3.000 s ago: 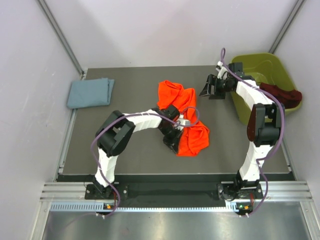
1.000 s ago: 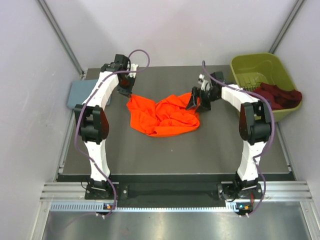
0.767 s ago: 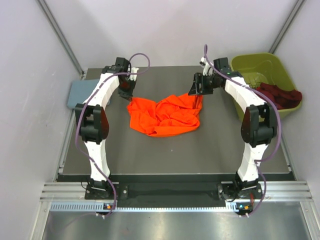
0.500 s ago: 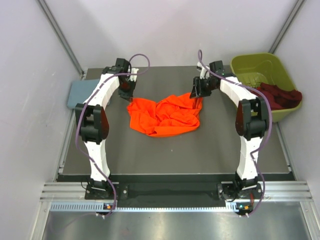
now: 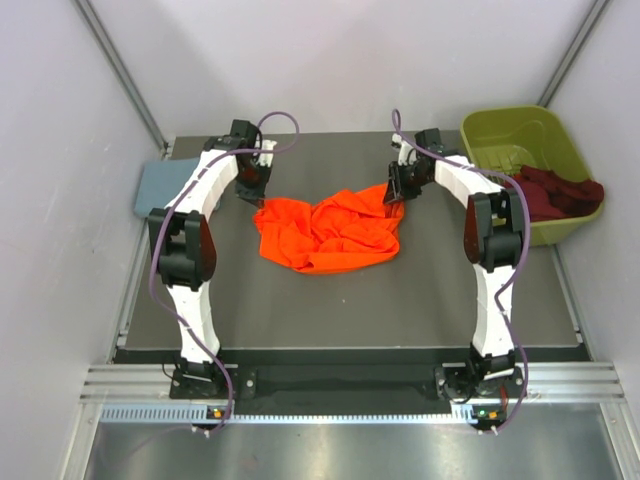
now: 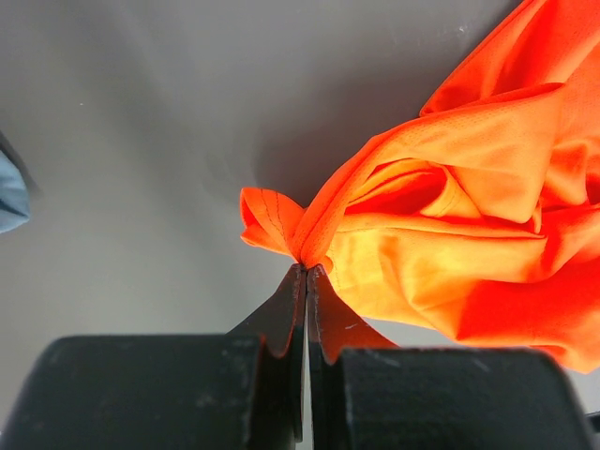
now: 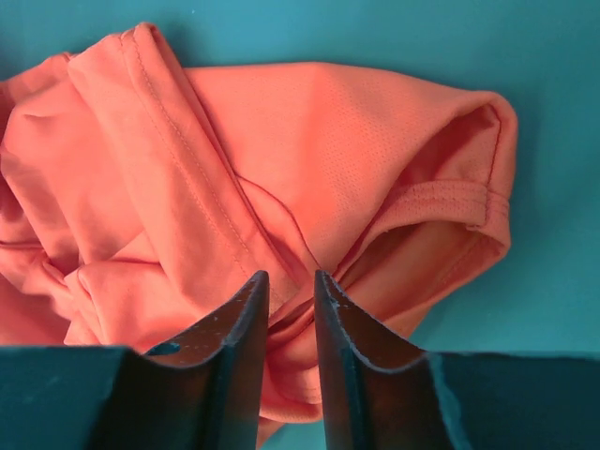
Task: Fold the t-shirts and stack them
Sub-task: Flatten the tshirt out
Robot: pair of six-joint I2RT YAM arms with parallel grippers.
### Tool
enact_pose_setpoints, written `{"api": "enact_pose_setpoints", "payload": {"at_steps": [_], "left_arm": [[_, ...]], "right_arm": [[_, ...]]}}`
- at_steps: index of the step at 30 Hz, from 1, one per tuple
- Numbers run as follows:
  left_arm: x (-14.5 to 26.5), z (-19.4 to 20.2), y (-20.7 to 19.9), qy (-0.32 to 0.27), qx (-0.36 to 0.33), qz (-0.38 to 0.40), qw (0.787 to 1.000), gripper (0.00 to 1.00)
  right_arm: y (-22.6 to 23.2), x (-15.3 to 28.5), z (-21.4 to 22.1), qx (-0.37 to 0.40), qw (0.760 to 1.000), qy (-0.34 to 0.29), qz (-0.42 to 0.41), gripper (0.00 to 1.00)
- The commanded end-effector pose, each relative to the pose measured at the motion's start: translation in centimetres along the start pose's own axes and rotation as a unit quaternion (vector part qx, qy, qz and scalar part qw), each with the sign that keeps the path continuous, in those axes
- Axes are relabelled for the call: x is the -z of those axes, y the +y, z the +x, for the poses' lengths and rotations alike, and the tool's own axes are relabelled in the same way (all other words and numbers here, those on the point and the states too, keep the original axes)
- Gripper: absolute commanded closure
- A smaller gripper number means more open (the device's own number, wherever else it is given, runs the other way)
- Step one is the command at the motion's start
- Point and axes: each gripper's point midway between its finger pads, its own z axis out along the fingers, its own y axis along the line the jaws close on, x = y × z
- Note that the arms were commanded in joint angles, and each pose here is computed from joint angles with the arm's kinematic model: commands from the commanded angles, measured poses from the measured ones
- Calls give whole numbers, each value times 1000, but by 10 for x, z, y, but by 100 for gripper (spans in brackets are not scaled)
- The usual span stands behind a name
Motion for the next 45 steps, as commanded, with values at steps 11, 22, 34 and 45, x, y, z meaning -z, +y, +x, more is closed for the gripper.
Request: {"api": "enact_pose_setpoints", "payload": {"at_steps": [11,22,34,45], "left_arm": [[22,-18,1,-43,-4,-6,999,100],[23,-17,3,-44,-4,-12,999,100],[24,-17,4,-44,-5,-14,999,100],[24,-21,4,-51,-4,-14,999,100]], "right_arm": [[2,4,-14,17,1000,-21,-8,66],[11,-2,3,-6,999,-4,-37,69],[16,-2,2,-6,999,-7,-43,99],[33,30,-45,30,996,-69,-44,100]]}}
